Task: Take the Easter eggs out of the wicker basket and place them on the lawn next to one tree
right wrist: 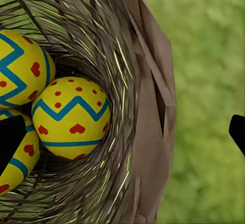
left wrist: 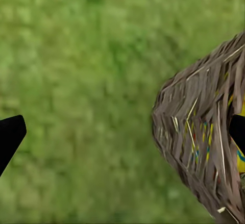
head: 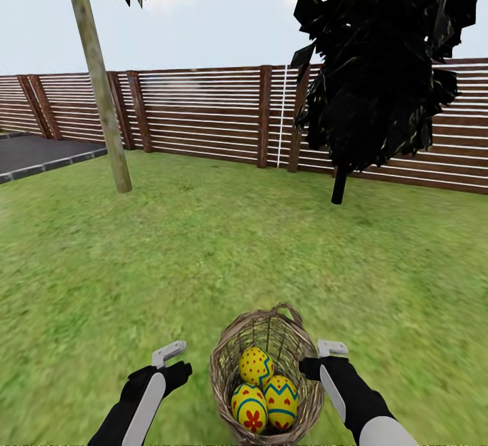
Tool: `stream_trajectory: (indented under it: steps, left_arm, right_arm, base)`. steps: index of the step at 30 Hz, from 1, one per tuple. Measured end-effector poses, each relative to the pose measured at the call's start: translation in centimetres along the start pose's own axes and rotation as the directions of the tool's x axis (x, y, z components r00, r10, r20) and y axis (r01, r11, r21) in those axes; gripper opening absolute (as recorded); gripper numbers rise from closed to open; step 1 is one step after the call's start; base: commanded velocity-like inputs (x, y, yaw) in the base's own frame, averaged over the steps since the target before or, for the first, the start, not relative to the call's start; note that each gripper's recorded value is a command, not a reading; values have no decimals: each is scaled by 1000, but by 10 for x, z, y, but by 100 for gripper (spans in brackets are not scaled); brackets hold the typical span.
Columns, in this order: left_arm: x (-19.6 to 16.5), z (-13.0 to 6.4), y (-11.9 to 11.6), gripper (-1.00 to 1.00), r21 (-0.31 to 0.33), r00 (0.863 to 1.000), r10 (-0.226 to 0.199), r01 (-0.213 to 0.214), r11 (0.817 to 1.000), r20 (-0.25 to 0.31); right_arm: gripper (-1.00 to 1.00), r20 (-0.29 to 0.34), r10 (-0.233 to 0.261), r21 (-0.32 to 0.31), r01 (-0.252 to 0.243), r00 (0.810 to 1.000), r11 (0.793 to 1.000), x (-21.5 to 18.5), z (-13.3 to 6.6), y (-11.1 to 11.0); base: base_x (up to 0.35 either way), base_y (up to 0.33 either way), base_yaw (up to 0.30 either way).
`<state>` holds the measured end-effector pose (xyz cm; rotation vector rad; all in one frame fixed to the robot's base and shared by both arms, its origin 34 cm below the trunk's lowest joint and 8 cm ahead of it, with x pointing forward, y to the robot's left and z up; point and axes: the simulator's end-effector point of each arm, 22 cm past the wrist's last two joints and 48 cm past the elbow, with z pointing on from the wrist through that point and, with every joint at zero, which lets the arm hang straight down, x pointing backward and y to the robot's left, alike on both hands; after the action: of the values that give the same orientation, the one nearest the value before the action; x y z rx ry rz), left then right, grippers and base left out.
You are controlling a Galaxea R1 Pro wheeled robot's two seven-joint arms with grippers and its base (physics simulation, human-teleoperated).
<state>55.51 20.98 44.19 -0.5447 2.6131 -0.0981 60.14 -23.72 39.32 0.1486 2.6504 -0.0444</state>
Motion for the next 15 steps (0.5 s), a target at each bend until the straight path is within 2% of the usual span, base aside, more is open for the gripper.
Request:
stream_trajectory:
  steps: [5, 15]
  left_arm:
    - [4, 5, 2, 100, -1, 1000, 0, 0, 1000, 1]
    - [4, 6, 4, 100, -3, 1000, -3, 3, 1000, 0]
  right_arm:
    - [100, 0, 1, 2, -1, 1000, 1000, 4, 5, -2]
    - [100, 2, 8, 35, -8, 1000, 999, 2, 7, -27]
  base:
    - [0, 0, 0]
    - [0, 0, 0]
